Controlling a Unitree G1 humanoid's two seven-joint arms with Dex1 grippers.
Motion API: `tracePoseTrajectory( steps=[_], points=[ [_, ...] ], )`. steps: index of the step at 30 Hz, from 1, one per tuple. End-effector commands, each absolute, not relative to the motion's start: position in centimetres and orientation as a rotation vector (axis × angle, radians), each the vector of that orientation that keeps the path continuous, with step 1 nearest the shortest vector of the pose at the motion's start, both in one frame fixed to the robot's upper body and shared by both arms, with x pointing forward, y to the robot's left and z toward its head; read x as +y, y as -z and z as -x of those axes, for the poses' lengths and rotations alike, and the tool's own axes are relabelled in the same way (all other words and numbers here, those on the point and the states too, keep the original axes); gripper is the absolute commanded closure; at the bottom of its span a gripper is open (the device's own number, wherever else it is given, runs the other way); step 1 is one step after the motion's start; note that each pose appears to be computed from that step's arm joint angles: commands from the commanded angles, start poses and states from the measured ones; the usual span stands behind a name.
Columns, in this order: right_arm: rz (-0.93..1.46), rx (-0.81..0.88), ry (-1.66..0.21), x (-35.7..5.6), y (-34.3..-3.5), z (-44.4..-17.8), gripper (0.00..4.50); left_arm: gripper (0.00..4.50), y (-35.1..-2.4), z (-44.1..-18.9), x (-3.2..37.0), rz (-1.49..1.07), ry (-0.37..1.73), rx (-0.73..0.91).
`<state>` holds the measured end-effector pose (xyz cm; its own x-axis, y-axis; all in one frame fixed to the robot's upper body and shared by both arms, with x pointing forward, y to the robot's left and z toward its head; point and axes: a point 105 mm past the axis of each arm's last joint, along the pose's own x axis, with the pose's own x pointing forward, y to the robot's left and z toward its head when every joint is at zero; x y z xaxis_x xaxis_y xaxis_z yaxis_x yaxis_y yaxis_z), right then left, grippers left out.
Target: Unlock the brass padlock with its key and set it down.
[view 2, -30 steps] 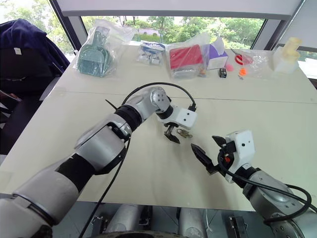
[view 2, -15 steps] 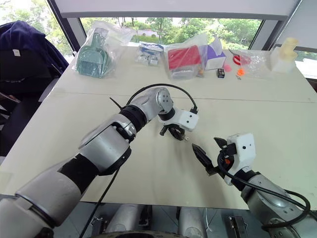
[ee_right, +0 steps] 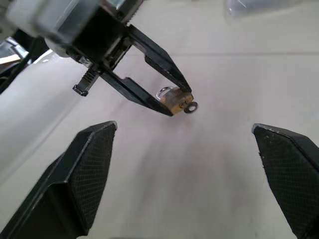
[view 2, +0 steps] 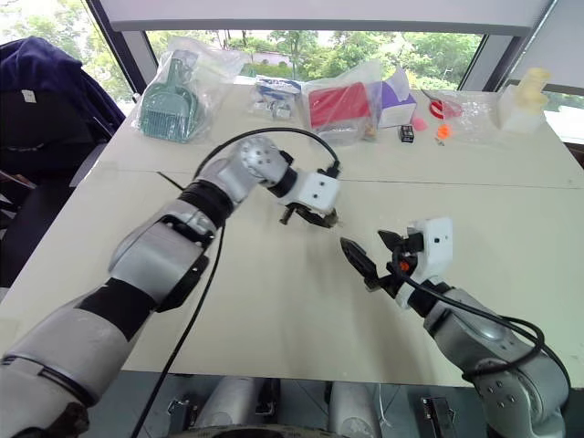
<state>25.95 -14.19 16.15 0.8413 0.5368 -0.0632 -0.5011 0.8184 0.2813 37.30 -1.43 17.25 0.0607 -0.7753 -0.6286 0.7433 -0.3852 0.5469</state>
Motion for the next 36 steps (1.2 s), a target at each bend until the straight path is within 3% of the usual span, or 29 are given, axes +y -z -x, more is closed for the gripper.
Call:
tracePoseTrajectory(
  steps=[1, 9, 30, 33, 36],
  points=[
    [-0.354, 0.074, -0.672, -12.5, -18.4, -26.0, 0.0, 3.83, -20.4, -36.2, -1.7, -1.003, 1.589, -0.208],
    [-0.385, 0.101, -0.758, -12.3, -19.1, -26.7, 0.0, 3.83, -22.0, -34.6, -0.4, -0.807, 1.44, -0.355],
    [-0.462, 0.069, -0.695, -13.7, -19.7, -27.2, 0.0, 3.83, -21.5, -32.3, -0.6, -0.954, 1.46, -0.431],
    [-0.466, 0.071, -0.694, -13.6, -19.7, -27.2, 0.8, 3.83, -21.5, -31.9, -0.9, -0.958, 1.476, -0.442],
    [-0.472, 0.075, -0.703, -13.2, -19.6, -27.2, 2.31, 3.83, -21.7, -31.7, -1.3, -0.954, 1.477, -0.462]
  ],
)
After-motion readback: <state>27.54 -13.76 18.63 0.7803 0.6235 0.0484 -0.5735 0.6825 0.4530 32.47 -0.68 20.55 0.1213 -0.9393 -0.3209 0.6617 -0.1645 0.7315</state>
